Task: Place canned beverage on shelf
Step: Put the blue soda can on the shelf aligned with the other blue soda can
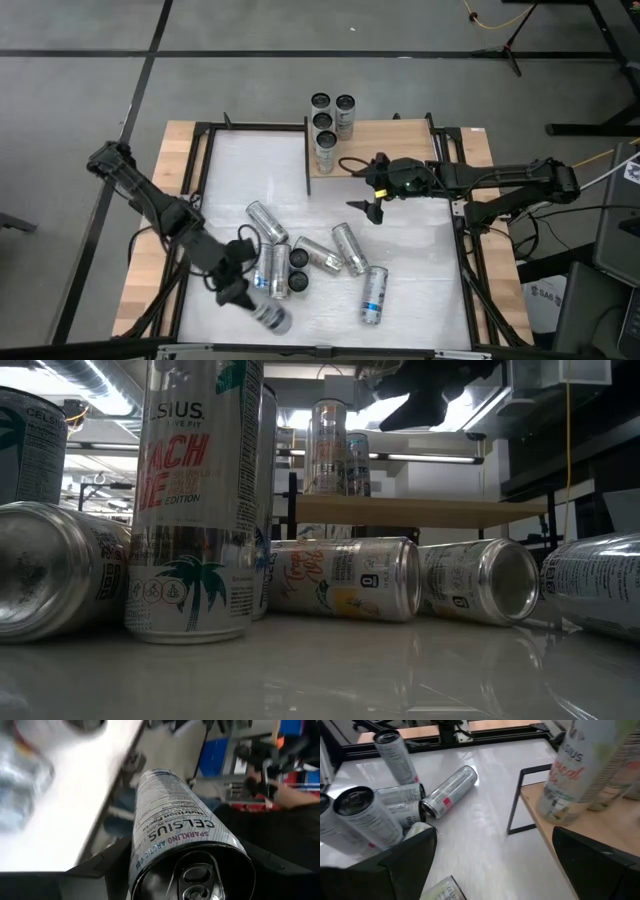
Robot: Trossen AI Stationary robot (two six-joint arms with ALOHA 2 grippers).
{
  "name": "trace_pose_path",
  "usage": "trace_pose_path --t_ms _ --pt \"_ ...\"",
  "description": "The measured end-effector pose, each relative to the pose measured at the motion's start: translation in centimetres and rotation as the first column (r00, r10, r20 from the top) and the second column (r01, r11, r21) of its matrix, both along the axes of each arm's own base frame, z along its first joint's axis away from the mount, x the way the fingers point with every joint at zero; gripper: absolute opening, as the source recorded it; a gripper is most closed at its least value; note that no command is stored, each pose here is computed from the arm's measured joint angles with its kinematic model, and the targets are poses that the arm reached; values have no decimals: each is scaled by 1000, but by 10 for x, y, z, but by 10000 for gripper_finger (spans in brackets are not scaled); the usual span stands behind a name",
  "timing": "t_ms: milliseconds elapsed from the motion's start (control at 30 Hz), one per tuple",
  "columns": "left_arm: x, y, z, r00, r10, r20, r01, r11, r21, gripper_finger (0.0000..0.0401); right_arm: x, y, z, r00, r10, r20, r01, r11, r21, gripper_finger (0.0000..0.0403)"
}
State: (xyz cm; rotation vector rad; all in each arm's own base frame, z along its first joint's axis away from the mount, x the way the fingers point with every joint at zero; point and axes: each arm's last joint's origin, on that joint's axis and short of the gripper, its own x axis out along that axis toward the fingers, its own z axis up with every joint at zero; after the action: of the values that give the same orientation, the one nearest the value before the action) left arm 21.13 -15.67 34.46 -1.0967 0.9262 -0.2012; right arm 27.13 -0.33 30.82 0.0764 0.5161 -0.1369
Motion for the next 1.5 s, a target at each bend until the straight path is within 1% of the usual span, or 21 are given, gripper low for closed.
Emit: trace_pose_path --t_ms 100,233,367,467,567,667,800,867,967,1033,1067,1133,1233,1367,1433,1500 --pt "9 13 1 999 19 50 -21 999 47 252 0 1 0 1000 24 0 -24 1000 15 386" --pt "21 29 3 992 41 123 -53 994 94 252 0 3 0 998 58 5 -58 995 86 386" --pt "33 43 12 963 50 263 -83 990 114 252 0 4 0 996 88 9 -88 987 137 386" --pt "39 54 15 945 49 323 -106 981 161 252 0 6 0 992 130 11 -129 978 166 386" --pt "44 66 15 933 48 356 -131 968 215 252 -5 7 1 983 184 2 -180 962 205 386" --pt "49 78 14 922 35 385 -152 948 280 252 -14 7 7 985 171 -3 -165 956 242 386" --pt "56 93 11 911 -5 413 -169 909 381 252 -28 7 16 988 156 12 -154 953 263 386" --pt "58 101 10 907 -19 421 -183 883 433 252 -33 7 21 989 146 34 -149 949 278 386" --pt "64 112 7 902 -27 432 -221 829 513 252 -40 8 27 989 138 57 -149 942 302 386" --pt "67 117 3 908 -40 417 -223 796 562 252 -44 8 30 988 141 69 -156 939 306 386" --pt "70 120 1 909 -43 415 -226 786 575 252 -47 8 31 987 142 71 -157 939 307 386" --pt "74 126 -3 914 -45 404 -224 773 594 252 -52 8 34 987 142 74 -158 939 307 386" --pt "79 135 -10 927 -25 373 -223 764 606 252 -59 8 37 987 141 81 -159 939 306 386" --pt "86 149 -18 938 -19 347 -220 740 635 252 -67 2 39 991 114 73 -131 942 308 386" --pt "88 156 -22 948 -2 318 -215 732 646 252 -69 -3 40 993 92 71 -110 946 306 386" --pt "86 163 -28 964 18 264 -193 732 654 252 -72 -8 39 996 70 53 -83 946 312 386"
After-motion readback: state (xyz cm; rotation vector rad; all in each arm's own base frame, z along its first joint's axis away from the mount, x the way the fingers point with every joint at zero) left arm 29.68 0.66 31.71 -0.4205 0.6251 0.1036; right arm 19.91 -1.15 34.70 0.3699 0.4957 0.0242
